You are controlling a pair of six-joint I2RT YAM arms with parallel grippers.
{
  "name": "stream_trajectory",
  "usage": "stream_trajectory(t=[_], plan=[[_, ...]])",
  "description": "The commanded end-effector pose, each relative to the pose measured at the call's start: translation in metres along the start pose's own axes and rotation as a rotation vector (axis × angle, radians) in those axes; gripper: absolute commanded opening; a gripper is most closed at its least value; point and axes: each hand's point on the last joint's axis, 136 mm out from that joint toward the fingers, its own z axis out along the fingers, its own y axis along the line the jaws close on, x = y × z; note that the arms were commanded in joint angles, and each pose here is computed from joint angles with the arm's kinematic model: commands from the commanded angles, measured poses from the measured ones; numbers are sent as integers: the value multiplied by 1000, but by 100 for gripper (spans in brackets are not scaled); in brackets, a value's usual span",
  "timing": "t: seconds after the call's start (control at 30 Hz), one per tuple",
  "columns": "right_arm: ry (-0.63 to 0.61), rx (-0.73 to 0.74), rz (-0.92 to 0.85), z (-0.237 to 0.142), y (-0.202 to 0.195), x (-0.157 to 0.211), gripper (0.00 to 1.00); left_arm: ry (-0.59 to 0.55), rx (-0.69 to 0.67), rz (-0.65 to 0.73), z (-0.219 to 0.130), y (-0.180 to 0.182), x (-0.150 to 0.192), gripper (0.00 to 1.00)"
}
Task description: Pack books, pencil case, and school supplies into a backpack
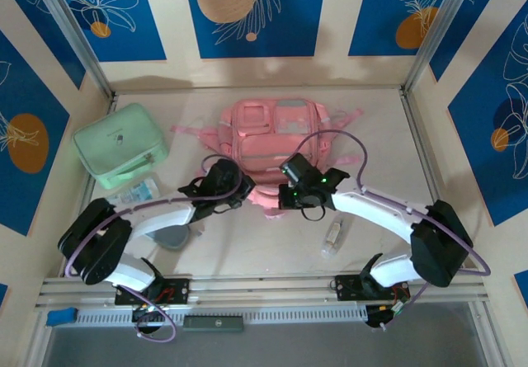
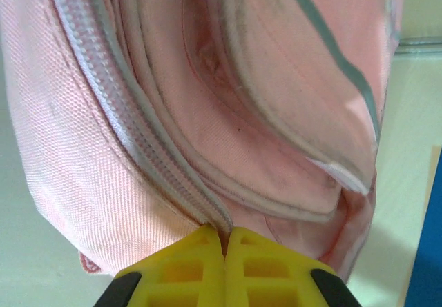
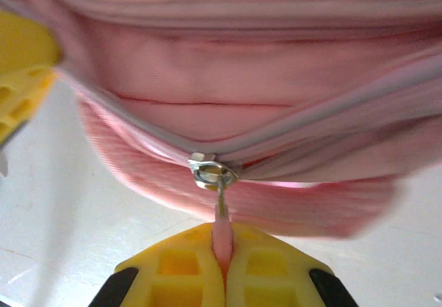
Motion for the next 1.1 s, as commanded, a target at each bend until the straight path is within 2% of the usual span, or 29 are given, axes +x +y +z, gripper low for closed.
stream_trajectory(t=[0.0, 0.13, 0.23, 0.43, 0.53, 0.6, 0.67, 0.73, 0.8, 0.87, 0.97, 1.07], plan=[[41, 81, 36, -16, -38, 14, 0, -85, -164, 92, -20, 44, -41, 0], [36, 109, 118, -22, -69, 11, 0, -94, -165, 116, -32, 46, -63, 0], [22, 95, 127, -26, -72, 3, 0, -80, -173, 138, -34, 43, -74, 0], [5, -89, -14, -32, -16, -5, 0, -82, -151, 178, -29, 24, -105, 0], [2, -171, -48, -30, 11, -5, 0, -90, -131, 216, -23, 8, -121, 0], [1, -185, -34, -26, 17, -7, 0, -57, -78, 232, -16, -5, -126, 0], [5, -182, -10, -21, 19, -10, 0, 8, -15, 248, -15, -20, -122, 14], [7, -173, -8, -16, 20, -12, 0, 3, -32, 267, -24, -18, -121, 23], [-1, -151, -17, -13, 21, -14, 0, 5, -65, 267, -36, -9, -116, 39], [-2, -158, -30, -11, 27, -15, 0, 18, -101, 242, -49, 2, -108, 50], [-4, -134, -35, -9, 30, -17, 0, 77, -78, 145, -63, 5, -83, 61], [-3, -99, -37, -3, 29, -14, 0, 80, -74, 129, -73, -4, -54, 70]])
